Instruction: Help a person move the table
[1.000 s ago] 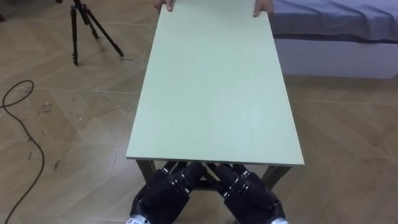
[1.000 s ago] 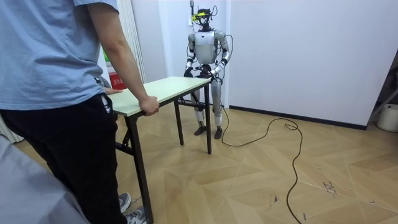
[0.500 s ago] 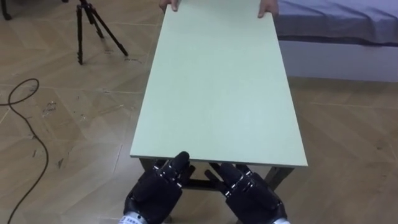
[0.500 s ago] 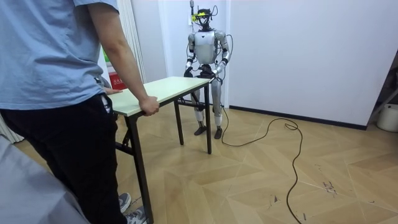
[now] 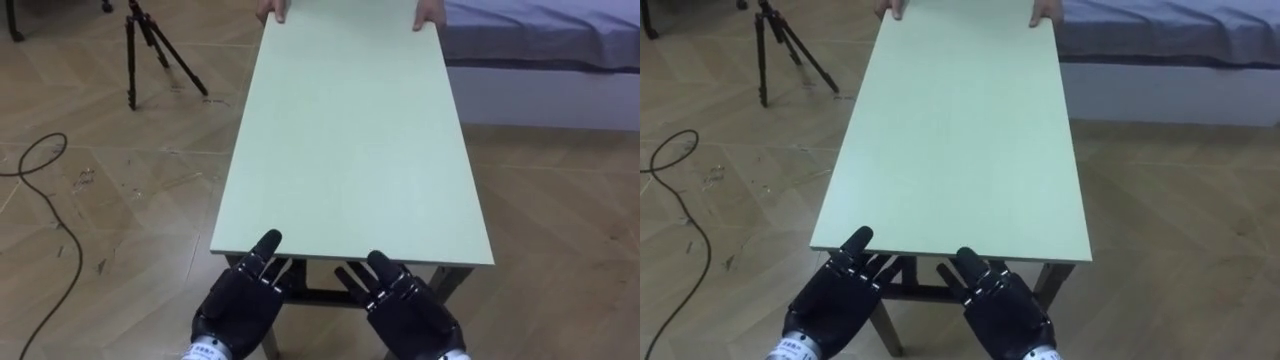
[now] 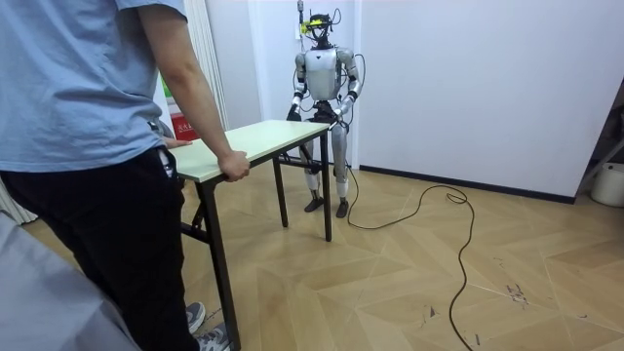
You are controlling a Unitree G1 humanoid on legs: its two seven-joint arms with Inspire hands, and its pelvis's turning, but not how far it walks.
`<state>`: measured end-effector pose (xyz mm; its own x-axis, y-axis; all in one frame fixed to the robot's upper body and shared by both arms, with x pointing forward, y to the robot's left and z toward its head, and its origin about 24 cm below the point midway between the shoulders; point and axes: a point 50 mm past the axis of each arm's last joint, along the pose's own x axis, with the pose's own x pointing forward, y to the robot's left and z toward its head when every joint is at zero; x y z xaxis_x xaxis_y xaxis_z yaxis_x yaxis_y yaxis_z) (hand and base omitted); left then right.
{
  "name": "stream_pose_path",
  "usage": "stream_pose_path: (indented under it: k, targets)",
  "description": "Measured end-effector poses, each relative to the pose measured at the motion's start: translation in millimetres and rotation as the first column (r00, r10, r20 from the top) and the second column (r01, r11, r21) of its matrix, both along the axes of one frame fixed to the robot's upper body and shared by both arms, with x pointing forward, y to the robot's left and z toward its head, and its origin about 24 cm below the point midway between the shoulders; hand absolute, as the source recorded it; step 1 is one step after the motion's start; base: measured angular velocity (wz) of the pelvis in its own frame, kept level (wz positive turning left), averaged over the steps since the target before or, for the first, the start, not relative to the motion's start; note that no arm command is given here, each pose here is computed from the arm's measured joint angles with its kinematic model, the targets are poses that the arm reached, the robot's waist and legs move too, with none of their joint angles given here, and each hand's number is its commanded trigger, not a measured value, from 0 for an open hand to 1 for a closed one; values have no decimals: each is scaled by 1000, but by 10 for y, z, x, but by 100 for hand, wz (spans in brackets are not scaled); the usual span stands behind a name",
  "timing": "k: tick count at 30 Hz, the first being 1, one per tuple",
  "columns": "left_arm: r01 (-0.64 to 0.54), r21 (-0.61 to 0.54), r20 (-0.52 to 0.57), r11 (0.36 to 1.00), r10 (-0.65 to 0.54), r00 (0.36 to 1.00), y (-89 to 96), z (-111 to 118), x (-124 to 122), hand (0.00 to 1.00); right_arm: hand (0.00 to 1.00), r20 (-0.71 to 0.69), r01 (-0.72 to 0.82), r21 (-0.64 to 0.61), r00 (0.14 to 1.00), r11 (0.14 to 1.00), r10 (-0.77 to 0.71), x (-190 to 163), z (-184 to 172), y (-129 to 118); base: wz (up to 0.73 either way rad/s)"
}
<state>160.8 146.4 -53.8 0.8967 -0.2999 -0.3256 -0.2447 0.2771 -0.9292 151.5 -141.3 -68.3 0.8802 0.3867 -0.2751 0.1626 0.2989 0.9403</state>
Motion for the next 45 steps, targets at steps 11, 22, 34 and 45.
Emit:
stream_pose_path:
  k: [11, 22, 34, 45]
  targets:
    - [3, 0, -5, 1000, -3, 1000, -1, -2, -2, 0, 0, -19, 16, 5, 1000, 1000, -16, -10, 25, 9, 0]
    - [1, 0, -5, 1000, -1, 1000, 3, -2, 0, 0, 0, -26, 38, 33, 999, 999, -37, -3, 31, 7, 0]
    - [-33, 18, -37, 999, 33, 999, 11, -10, 22, 0, 0, -68, 185, -27, 980, 982, -186, 71, 32, -101, -1]
    - [-63, 16, -50, 998, 64, 997, -22, -4, 43, 0, 0, -73, 252, -41, 964, 967, -254, 102, 64, -151, 0]
